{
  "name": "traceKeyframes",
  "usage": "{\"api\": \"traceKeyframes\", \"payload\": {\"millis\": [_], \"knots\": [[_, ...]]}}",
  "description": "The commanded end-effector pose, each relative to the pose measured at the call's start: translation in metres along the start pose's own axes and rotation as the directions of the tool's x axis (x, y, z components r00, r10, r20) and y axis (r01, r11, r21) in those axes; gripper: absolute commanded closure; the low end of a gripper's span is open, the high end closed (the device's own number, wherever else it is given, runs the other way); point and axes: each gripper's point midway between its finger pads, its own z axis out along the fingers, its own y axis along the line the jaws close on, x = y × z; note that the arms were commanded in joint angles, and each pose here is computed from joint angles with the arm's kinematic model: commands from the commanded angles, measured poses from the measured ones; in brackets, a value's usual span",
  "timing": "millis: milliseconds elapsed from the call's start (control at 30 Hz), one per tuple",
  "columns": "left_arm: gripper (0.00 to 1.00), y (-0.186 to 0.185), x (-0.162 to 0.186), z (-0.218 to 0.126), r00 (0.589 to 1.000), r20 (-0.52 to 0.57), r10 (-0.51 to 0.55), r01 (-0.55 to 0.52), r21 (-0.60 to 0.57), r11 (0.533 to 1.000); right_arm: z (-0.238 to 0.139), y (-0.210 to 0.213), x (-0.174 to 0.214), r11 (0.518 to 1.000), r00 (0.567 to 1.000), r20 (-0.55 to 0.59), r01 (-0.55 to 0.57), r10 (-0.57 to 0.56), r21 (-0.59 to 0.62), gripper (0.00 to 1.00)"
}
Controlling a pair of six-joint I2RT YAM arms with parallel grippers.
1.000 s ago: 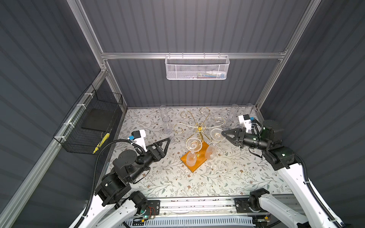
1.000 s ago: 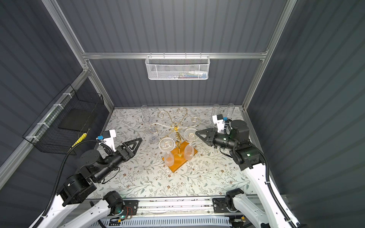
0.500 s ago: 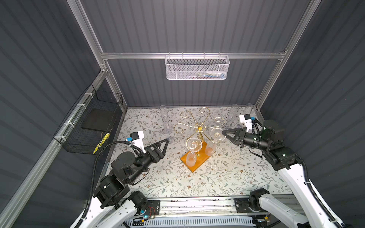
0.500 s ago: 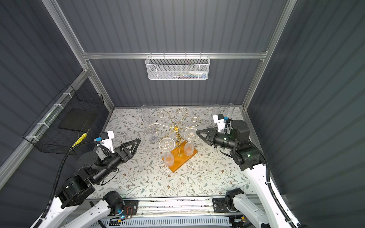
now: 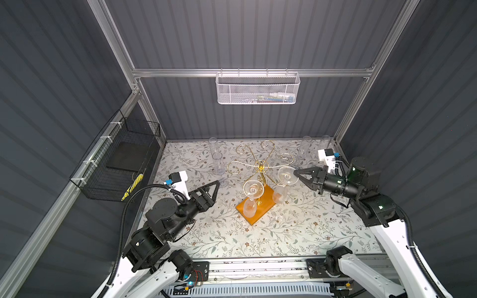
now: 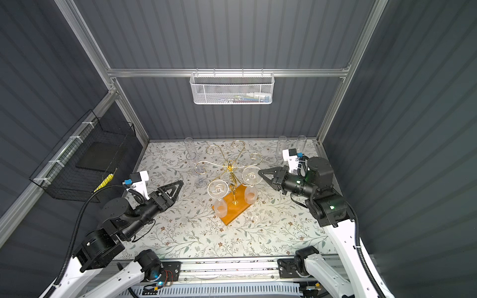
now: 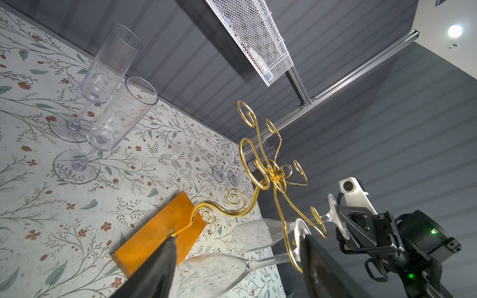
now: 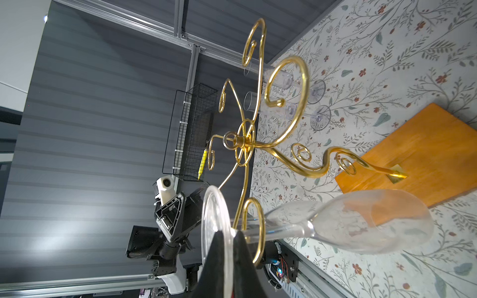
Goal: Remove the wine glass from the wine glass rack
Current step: 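Close the right gripper on the hanging glass foot and slide it off the rack arm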
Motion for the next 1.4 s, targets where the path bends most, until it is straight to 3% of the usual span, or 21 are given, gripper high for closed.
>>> {"api": "traceKeyframes", "payload": {"millis": [0, 433, 767, 1033, 1367], "knots": [[0.23, -0.001, -0.007, -0.003, 1.000, 0.020, 0.007, -0.007, -0.011, 1.000, -0.008, 0.014, 0.007, 1.000, 1.000, -0.025, -0.004, 0.004, -0.019, 1.00], [0.23, 0.003, -0.006, -0.004, 1.000, 0.023, 0.017, -0.016, -0.024, 1.000, 0.000, 0.031, 0.018, 0.999, 0.995, -0.098, -0.026, 0.021, -0.045, 1.00], [0.23, 0.006, -0.006, -0.009, 0.999, 0.032, 0.016, -0.016, -0.024, 1.000, 0.027, 0.040, 0.001, 0.998, 0.993, -0.116, -0.031, 0.024, -0.058, 1.00], [0.23, 0.012, -0.005, -0.015, 0.999, 0.043, 0.006, -0.005, -0.034, 0.999, 0.044, 0.038, -0.019, 1.000, 0.995, -0.095, -0.005, 0.003, -0.016, 1.00], [0.23, 0.013, -0.010, -0.022, 0.998, 0.061, 0.019, -0.016, -0.049, 0.999, 0.034, 0.023, -0.028, 0.999, 0.999, -0.045, 0.001, 0.001, 0.045, 1.00]]}}
